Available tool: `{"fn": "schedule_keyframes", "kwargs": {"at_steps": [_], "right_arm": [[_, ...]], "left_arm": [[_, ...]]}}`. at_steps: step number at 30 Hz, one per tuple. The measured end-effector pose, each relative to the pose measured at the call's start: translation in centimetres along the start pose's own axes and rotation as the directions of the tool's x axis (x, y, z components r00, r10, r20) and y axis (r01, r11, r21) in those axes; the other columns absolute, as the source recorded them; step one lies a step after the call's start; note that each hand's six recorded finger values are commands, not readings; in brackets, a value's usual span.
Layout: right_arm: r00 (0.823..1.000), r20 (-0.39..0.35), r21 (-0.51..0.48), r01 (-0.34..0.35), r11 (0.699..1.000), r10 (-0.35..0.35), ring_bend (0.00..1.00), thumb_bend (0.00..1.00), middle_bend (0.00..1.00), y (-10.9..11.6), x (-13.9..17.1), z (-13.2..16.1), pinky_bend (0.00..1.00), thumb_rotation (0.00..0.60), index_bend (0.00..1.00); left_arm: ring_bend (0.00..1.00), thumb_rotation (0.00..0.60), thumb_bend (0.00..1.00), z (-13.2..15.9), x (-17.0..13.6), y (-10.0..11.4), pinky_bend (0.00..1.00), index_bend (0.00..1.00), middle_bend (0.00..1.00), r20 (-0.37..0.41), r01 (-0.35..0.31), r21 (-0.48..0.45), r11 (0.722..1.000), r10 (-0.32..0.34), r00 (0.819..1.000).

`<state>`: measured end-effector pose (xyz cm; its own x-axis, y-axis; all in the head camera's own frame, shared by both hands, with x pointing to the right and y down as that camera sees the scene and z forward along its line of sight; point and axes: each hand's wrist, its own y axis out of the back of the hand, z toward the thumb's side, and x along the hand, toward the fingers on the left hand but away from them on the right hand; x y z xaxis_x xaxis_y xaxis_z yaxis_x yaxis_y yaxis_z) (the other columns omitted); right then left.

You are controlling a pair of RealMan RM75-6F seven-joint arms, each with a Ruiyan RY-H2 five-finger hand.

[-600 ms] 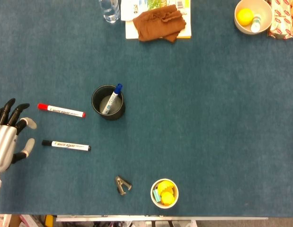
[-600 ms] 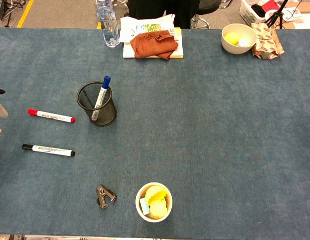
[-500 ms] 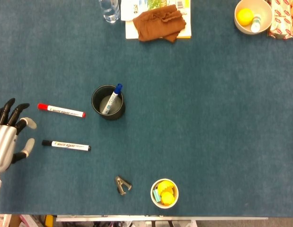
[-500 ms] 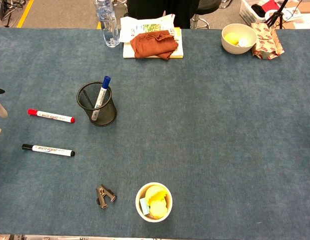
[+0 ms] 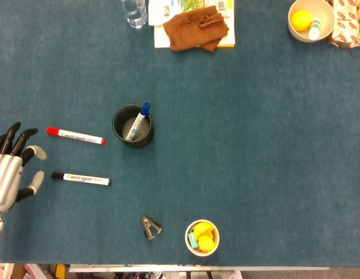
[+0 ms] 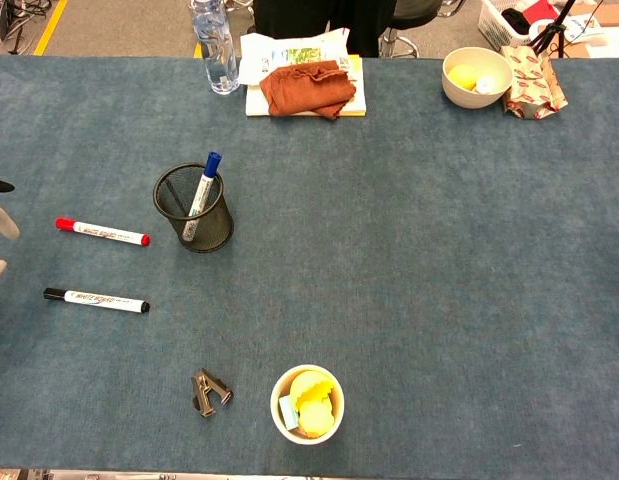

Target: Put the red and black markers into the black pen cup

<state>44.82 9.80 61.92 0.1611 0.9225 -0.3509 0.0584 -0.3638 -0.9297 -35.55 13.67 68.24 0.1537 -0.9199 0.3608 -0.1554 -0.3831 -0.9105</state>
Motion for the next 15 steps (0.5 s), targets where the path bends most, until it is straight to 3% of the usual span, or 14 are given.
{"fn": "schedule_keyframes", "kwargs": {"at_steps": [15], "right_arm": [[1.0, 0.006, 0.001, 0.025, 1.0, -0.025, 0.18, 0.0, 0.26, 0.7, 0.2, 0.0, 0.35, 0.6, 0.24]], "left_arm": [[0.03, 0.6, 0.33, 1.8, -0.2, -0.6, 0.16, 0.4, 0.13, 0.038, 0.052, -0.005, 0.999, -0.051, 0.998]]}}
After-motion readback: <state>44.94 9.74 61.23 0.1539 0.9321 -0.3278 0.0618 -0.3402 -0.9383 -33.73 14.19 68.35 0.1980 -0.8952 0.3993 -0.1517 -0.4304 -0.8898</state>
